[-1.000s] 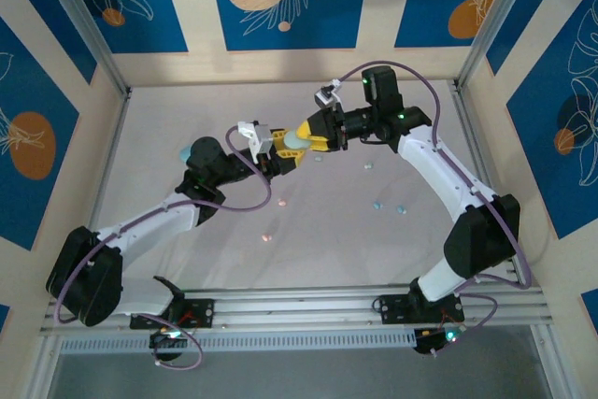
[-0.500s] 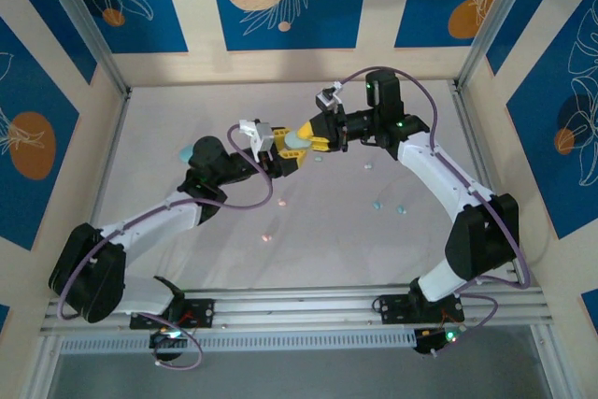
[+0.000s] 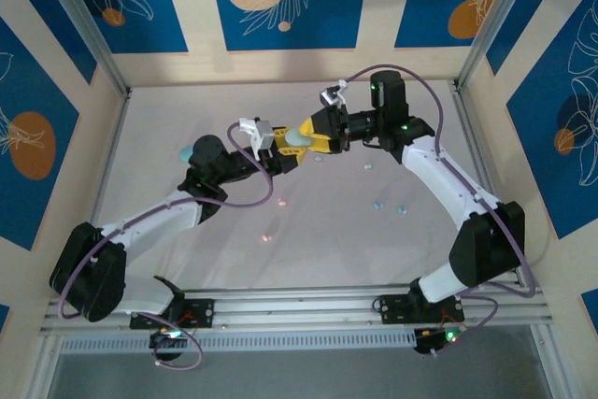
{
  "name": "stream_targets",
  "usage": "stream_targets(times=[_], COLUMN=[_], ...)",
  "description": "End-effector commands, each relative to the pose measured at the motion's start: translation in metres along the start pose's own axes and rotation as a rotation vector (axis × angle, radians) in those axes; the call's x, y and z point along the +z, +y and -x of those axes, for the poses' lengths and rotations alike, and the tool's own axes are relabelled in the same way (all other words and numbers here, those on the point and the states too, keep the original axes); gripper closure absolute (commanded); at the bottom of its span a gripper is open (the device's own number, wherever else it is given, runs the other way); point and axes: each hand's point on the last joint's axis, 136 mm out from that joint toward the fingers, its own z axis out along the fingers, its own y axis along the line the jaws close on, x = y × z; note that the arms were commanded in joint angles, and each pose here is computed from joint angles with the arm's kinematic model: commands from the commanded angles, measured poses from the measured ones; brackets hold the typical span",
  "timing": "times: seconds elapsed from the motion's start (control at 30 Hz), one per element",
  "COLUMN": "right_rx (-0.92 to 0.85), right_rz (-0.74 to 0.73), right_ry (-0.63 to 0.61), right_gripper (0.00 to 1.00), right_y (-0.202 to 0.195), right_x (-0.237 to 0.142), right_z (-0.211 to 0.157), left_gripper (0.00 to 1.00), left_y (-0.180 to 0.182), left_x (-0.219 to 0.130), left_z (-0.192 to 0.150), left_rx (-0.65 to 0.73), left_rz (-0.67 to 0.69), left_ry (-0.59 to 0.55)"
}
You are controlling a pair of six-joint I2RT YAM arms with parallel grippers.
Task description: Insert the wireless bluetooth earbuds into the charging case
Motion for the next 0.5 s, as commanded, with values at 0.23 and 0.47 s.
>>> stream_targets(times=[0.23,0.47], right_rx=[-0.721,-0.754], right_rz=[-0.327,-0.357], right_ry=[-0.124,-0.082], right_gripper=[0.26,0.25], right_y=[-0.003,-0.007], right_x=[-0.018,-0.014], right_z=[-0.012,-0.014], left_gripper=[0.69,0.69], left_y=[-0.015,-0.015], left_x=[0.003,0.004], left_z=[0.023,0.025], left_rx=[0.023,0.017], left_rz=[-0.063,-0.071], left_ry=[-0.036,-0.037])
